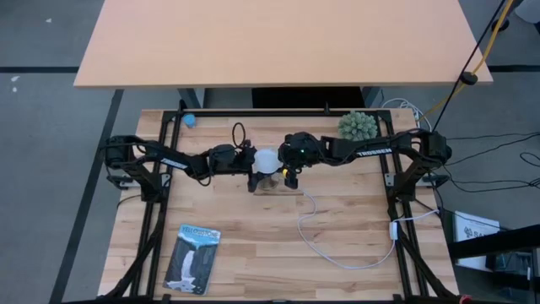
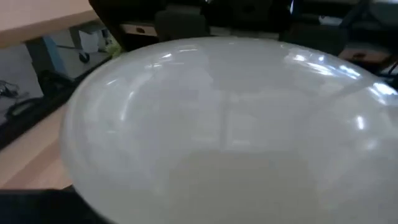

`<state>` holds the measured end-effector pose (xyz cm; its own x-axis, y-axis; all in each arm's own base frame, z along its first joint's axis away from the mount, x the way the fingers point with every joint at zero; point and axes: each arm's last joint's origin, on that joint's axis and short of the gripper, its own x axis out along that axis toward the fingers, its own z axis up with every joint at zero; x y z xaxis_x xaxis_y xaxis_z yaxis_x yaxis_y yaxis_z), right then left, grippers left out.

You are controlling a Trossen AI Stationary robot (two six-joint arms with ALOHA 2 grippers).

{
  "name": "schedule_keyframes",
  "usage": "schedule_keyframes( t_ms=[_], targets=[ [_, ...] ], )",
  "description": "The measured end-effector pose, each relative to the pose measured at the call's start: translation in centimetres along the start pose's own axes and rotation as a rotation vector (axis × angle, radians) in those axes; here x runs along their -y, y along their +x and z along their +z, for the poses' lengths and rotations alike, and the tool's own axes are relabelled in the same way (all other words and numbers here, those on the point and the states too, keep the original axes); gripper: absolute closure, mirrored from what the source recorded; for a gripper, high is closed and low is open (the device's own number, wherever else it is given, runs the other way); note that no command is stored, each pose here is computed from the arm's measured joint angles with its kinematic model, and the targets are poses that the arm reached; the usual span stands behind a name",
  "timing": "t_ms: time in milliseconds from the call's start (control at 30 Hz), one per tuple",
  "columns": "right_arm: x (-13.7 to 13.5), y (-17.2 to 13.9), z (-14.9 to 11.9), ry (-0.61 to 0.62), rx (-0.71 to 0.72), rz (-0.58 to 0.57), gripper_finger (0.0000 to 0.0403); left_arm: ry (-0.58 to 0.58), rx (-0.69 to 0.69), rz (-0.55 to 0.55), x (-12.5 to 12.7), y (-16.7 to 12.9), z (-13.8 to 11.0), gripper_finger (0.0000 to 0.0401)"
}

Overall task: Screw lightbulb
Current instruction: Insert the lightbulb into the lamp

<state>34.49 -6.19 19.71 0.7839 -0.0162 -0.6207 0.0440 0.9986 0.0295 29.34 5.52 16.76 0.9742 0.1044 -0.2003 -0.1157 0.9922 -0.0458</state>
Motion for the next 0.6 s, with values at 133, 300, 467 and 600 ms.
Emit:
schedule_keyframes(
  t_ms=[133, 300, 467, 600],
  targets=[
    [-0.01, 0.00, 0.05, -0.002, 0.005, 0.001, 0.0264, -0.008, 0.013, -0.008, 0.23, 0.02, 0.12, 0.0105],
    [-0.01, 0.00, 0.13, -0.018, 0.013, 0.000, 0.0264, -0.020, 0.012, -0.014, 0.41, 0.03, 0.11, 0.0105],
    [0.03, 0.00, 0.12, -0.024, 0.013, -0.006, 0.0264, -0.079, 0.015, 0.053, 0.26, 0.03, 0.10, 0.0094],
    [0.10, -0.01, 0.12, -0.024, 0.012, -0.012, 0.0264, -0.090, 0.016, 0.081, 0.07, 0.01, 0.09, 0.0077]
  ],
)
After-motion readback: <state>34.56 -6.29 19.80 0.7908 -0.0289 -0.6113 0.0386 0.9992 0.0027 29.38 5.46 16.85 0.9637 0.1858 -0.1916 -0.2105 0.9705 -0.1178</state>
